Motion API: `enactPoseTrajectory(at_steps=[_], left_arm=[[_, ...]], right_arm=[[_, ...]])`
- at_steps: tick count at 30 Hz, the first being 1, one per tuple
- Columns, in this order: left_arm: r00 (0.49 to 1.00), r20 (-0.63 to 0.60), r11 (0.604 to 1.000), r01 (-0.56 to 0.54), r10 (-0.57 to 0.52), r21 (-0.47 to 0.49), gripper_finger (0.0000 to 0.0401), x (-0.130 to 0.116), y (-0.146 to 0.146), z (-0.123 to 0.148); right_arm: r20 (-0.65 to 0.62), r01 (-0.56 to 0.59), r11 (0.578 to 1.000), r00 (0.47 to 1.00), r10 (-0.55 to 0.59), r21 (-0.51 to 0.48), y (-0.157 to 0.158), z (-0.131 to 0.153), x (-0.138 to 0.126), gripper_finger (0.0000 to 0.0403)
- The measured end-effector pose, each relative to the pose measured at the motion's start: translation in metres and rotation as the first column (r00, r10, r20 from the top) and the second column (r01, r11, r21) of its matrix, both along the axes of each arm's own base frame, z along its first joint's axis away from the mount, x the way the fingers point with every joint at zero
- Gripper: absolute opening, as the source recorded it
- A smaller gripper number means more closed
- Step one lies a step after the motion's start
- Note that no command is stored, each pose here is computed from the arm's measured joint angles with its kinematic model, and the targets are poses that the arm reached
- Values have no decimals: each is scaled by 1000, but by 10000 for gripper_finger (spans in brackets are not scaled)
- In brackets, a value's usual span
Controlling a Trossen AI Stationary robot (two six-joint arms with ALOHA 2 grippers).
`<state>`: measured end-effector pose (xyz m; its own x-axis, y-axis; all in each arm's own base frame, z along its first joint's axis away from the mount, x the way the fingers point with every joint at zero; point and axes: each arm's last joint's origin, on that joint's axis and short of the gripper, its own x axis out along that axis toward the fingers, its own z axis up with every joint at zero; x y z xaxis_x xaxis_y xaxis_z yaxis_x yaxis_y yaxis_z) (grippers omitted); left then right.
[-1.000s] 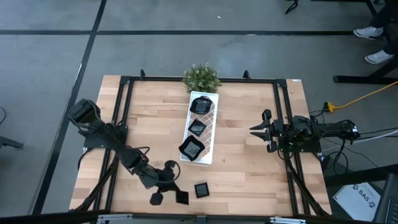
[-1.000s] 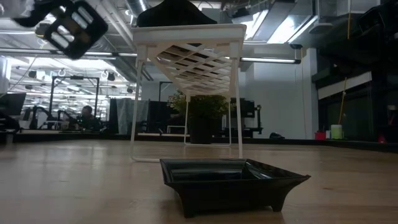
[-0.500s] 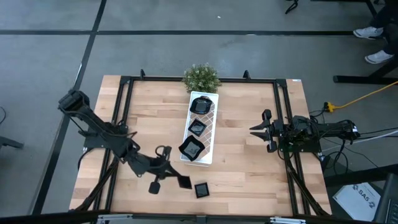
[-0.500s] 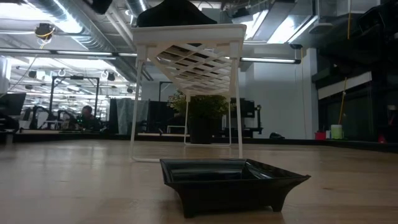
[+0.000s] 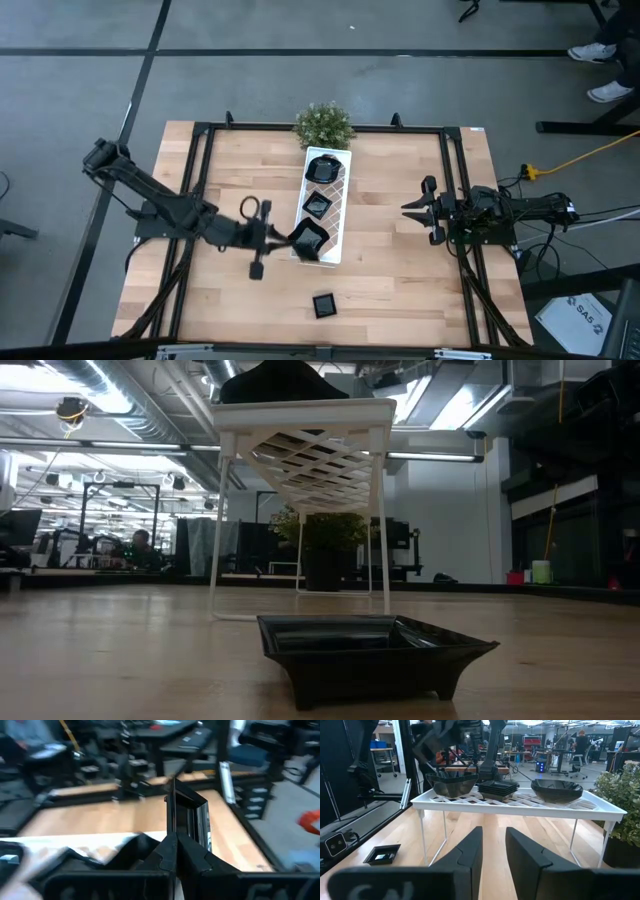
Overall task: Pick & Place Mini shaped plates
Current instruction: Stack the square plate on top of the square plate on the shelf
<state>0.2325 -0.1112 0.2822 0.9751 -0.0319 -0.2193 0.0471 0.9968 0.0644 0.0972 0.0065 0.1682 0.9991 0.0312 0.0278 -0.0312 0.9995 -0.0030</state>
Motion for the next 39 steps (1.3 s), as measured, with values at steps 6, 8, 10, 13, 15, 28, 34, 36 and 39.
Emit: enactPoseTrajectory(at_steps=[6, 8, 10, 13, 15, 28, 34, 36, 39], left_arm=[[996, 43, 995, -83, 81, 51, 2, 2, 27, 11], [993, 45, 993, -110, 108, 45, 2, 5, 35, 11], [989, 41, 990, -142, 141, 16, 2, 7, 44, 11], [978, 37, 976, -202, 206, -76, 2, 11, 58, 11], [969, 33, 961, -236, 243, -142, 2, 13, 66, 11], [911, -36, 804, -382, 412, -455, 2, 22, 93, 3], [888, -90, 735, -428, 452, -526, 2, 30, 93, -9], [882, -114, 716, -442, 458, -541, 2, 34, 93, -14], [874, -146, 692, -459, 463, -557, 2, 39, 92, -22]], right_arm=[[0, 0, 1000, 1000, 0, 0, 0, 0, 0, 85], [0, 0, 1000, 1000, 0, 0, 0, 0, 0, 85], [0, 0, 1000, 1000, 0, 0, 0, 0, 0, 85], [0, 0, 1000, 1000, 0, 0, 0, 0, 0, 85], [0, 0, 1000, 1000, 0, 0, 0, 0, 0, 85], [1, 0, 1000, 1000, 0, 0, 0, 0, 0, 85], [0, 0, 1000, 1000, 0, 0, 0, 0, 0, 85], [0, 0, 1000, 1000, 0, 0, 0, 0, 0, 85], [0, 0, 1000, 1000, 0, 0, 0, 0, 0, 85]])
